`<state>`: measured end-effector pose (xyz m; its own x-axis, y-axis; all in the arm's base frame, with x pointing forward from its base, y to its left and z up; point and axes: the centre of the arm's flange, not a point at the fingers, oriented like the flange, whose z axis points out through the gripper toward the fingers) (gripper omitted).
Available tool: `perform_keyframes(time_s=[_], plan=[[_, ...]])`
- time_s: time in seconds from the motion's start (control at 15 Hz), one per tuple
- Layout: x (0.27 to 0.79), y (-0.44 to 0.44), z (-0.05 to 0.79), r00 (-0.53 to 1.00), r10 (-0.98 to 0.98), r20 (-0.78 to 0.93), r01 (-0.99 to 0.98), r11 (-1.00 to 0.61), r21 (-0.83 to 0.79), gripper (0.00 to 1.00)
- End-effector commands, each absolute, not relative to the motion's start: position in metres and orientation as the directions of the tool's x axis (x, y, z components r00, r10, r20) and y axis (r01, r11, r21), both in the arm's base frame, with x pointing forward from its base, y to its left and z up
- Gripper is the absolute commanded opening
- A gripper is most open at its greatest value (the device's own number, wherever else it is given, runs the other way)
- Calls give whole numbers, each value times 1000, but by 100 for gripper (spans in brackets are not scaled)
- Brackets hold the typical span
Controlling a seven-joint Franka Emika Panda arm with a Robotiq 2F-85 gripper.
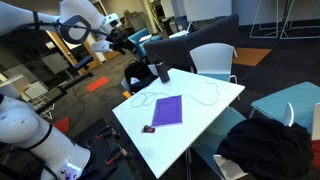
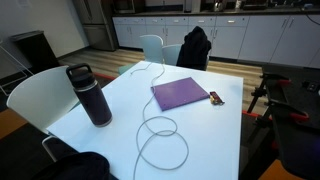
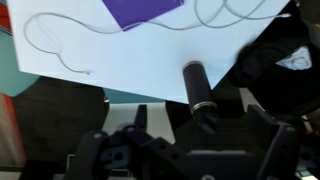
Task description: Remove the black lid from the top of the flask on the left and put it on the table
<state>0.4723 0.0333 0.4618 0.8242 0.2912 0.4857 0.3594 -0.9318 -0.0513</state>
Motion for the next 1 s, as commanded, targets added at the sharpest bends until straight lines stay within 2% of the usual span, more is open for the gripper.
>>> perform_keyframes(time_s=[0.0,0.27,0.53,0.6,0.67,0.93], plan=[[557,70,448,770,397,500,522,-842,-135,100],[612,121,423,680,579,451,682,-725,-99,100],[659,137,389,583,724,370,764,-643,56,100],[664,137,382,569,740,360,769,-633,85,100],[632,132,385,608,703,370,749,-662,26,100],[653,133,371,586,730,353,765,-642,56,100]])
